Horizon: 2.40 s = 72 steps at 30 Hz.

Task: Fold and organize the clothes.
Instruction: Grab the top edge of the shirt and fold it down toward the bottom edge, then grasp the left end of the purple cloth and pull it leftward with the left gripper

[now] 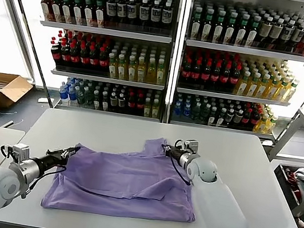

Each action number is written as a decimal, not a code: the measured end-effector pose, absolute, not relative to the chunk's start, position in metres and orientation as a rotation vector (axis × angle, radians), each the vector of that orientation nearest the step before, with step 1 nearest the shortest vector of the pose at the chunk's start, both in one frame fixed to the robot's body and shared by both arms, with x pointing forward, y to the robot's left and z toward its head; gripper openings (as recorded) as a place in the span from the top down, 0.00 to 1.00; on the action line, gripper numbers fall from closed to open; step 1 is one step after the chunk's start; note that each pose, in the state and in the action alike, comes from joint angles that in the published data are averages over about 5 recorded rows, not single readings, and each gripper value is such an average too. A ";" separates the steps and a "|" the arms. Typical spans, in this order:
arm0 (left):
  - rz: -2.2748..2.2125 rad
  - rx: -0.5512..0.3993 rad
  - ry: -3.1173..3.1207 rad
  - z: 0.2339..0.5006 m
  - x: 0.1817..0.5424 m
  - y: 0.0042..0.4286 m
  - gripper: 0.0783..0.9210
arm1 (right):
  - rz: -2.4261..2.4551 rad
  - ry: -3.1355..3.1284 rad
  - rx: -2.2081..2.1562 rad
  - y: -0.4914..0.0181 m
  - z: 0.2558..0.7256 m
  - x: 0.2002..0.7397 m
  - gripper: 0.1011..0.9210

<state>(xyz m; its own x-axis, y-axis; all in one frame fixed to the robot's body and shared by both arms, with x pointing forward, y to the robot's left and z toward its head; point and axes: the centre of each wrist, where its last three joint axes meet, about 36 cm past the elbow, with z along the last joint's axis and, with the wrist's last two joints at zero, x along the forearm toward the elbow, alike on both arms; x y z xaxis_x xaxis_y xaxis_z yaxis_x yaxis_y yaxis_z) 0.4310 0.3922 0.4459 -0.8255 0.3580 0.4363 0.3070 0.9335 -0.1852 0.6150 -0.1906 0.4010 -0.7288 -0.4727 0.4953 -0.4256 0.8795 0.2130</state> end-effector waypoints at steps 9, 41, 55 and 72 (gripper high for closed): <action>0.141 -0.481 -2.621 0.450 0.429 0.393 0.96 | -0.302 -2.526 0.727 -0.211 0.415 0.600 0.99; 0.125 -0.440 -2.565 0.461 0.380 0.400 0.97 | -0.525 -2.549 0.777 -0.280 0.424 0.394 0.99; 0.028 -0.344 -2.484 0.440 0.344 0.408 0.71 | -0.384 -2.561 0.676 -0.293 0.415 0.346 0.76; 0.050 -0.118 -2.658 0.435 0.319 0.370 0.15 | -0.086 -3.004 0.424 -0.311 0.424 0.321 0.17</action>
